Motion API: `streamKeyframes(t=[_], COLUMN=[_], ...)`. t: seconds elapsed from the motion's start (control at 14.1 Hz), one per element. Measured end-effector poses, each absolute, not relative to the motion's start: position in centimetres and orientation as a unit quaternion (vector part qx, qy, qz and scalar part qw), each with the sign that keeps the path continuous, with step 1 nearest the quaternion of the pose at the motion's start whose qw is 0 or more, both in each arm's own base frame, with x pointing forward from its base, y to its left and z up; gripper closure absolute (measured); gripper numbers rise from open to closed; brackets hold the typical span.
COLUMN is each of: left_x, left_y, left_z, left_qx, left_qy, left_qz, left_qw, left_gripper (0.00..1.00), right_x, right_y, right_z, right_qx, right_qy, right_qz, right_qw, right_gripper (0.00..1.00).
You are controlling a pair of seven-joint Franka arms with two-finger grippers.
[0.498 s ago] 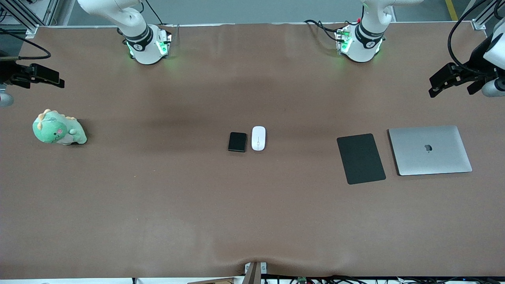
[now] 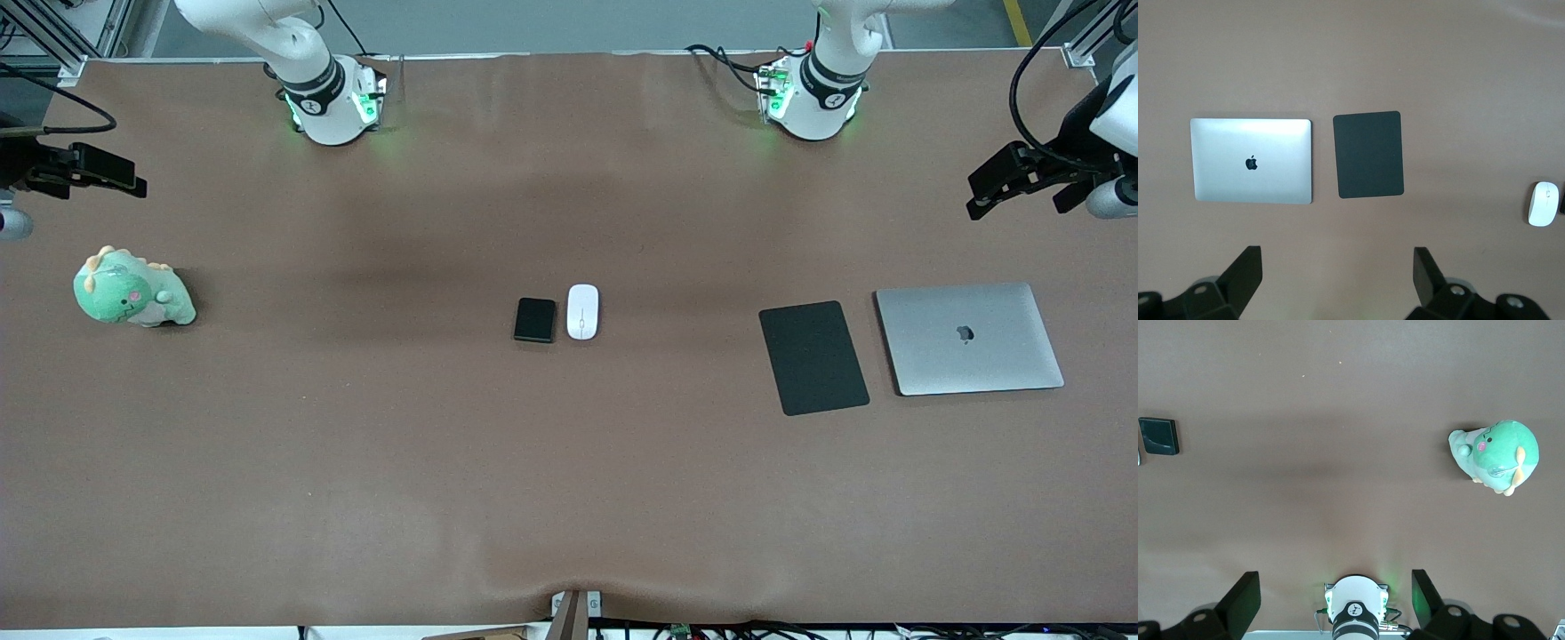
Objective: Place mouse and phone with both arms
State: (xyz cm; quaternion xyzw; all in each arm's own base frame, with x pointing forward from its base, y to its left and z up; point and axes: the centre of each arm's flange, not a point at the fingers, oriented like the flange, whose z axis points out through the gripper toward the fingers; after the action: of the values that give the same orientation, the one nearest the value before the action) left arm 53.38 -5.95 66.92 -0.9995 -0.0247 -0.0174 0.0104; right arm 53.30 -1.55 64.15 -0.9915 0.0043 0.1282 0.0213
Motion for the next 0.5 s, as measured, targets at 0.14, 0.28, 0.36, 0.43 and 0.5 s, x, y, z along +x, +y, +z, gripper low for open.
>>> streamKeyframes(t=[0.14,0.28,0.36,0.43,0.5], left_x=[53.8,54.2,54.5,54.9,55.5], left_y=[-6.0,-6.7,-7.4,-8.4,-9.5], left_z=[66.3,65.5,64.8,63.8,62.7], left_qx=[-1.000,-1.000,-1.000,-1.000,-1.000], left_qy=[-0.024,-0.019,-0.013,-0.006,0.004], left_qz=[-0.012,-0.004,0.004,0.013,0.019], left_qw=[0.011,0.006,-0.002,-0.008,-0.012], left_gripper=[0.00,0.00,0.00,0.00,0.00], right_x=[53.3,53.3,53.3,53.3,53.3], right_y=[-1.6,-1.6,-1.7,-1.7,-1.7], right_z=[64.1,64.1,64.1,64.1,64.0], right_qx=[-0.991,-0.991,-0.991,-0.991,-0.991], right_qy=[0.004,0.005,0.005,0.006,0.006], right_qz=[0.128,0.129,0.129,0.129,0.130], right_qw=[0.021,0.021,0.021,0.021,0.021], right_gripper=[0.00,0.00,0.00,0.00,0.00])
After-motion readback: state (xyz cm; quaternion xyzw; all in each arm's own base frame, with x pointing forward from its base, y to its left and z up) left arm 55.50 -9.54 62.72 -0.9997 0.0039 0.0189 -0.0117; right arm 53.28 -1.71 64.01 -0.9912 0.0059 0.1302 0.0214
